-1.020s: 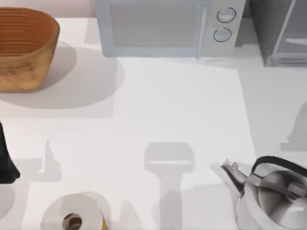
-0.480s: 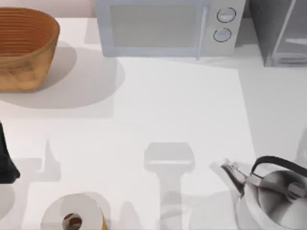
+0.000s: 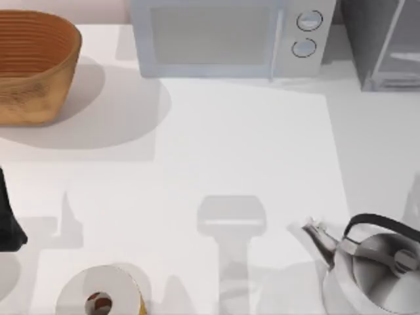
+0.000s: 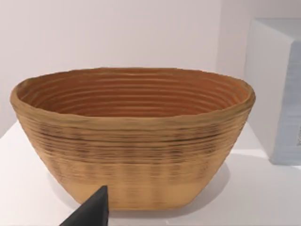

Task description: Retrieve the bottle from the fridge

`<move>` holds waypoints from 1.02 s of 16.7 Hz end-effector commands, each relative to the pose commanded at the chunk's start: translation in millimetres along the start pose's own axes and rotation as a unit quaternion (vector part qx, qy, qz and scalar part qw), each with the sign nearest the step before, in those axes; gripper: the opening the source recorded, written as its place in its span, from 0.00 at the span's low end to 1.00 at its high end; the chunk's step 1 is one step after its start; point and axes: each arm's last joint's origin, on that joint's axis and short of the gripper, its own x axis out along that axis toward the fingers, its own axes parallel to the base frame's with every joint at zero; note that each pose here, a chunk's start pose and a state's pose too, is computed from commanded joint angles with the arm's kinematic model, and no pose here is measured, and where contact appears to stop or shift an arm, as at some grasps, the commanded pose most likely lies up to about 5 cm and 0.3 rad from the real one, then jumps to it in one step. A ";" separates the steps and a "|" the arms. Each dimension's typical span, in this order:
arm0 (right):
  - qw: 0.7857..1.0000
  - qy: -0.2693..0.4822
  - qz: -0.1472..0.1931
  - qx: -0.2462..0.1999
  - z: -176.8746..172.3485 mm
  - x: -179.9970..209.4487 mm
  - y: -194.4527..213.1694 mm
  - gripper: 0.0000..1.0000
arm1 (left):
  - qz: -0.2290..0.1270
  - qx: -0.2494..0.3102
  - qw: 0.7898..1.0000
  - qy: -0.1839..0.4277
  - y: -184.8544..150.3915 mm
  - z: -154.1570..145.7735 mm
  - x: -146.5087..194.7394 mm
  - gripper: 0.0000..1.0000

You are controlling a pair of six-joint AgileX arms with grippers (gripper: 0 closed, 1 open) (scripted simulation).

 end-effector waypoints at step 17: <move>0.999 0.021 -0.001 -0.028 52.0 93.5 193.5 0.00 | 0.000 0.000 1.000 0.000 0.0 0.0 0.0 1.00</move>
